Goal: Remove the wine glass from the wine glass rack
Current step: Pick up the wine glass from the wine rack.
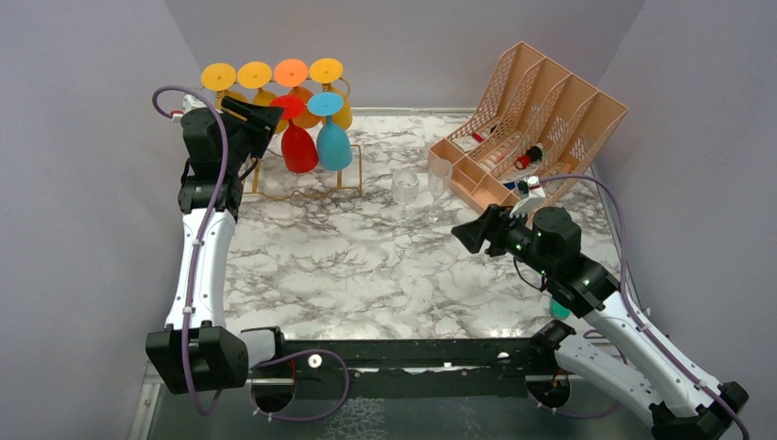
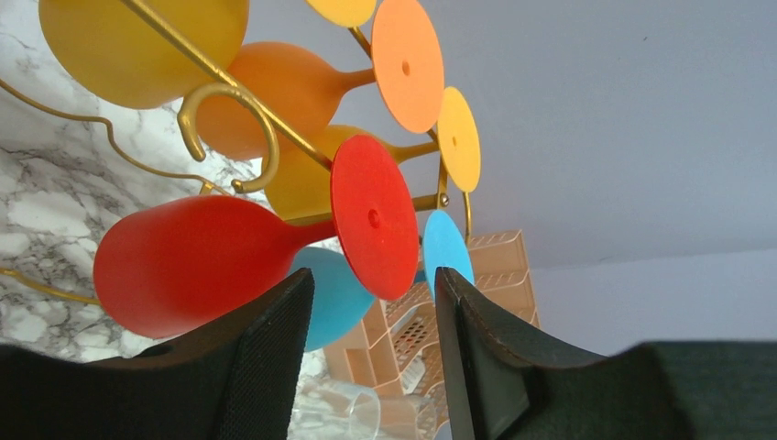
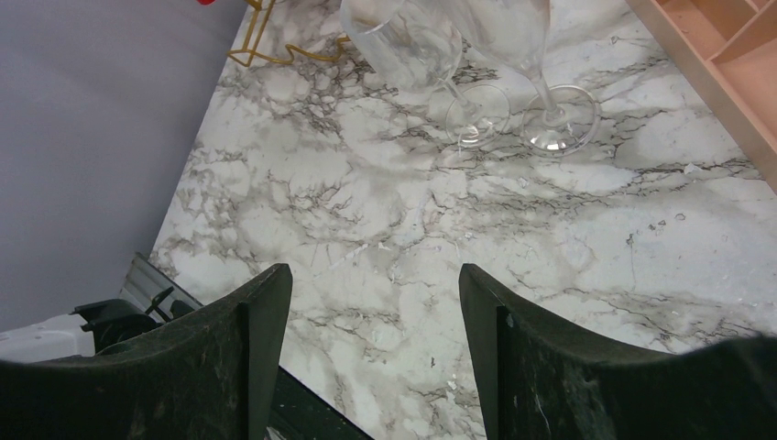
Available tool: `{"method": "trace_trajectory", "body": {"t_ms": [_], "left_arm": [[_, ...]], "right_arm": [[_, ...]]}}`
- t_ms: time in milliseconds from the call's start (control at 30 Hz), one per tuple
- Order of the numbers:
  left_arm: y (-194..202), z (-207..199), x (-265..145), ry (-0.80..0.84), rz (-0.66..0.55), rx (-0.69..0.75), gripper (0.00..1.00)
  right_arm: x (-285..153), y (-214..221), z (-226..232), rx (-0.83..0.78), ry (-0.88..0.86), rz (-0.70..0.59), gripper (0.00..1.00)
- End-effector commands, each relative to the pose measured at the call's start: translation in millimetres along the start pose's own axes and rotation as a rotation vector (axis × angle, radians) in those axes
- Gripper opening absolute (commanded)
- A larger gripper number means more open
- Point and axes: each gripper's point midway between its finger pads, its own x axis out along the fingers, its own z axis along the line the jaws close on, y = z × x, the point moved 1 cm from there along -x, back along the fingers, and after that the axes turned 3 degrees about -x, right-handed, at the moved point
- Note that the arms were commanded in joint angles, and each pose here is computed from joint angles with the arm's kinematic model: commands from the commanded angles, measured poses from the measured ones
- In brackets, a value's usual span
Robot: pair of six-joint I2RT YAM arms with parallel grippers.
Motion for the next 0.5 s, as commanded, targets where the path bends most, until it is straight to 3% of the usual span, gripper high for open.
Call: {"method": "trace_trajectory", "body": {"t_ms": [0, 467], "left_arm": [[-16, -12, 7, 0.044, -0.067, -0.044, 0.53], [-9, 8, 26, 0.013, -0.044, -0.091, 0.40]], "right_arm": [[-4, -10, 4, -0.012, 0.004, -0.019, 0.70], [-8, -8, 1, -0.005, 0.014, -0.027, 0.70]]}}
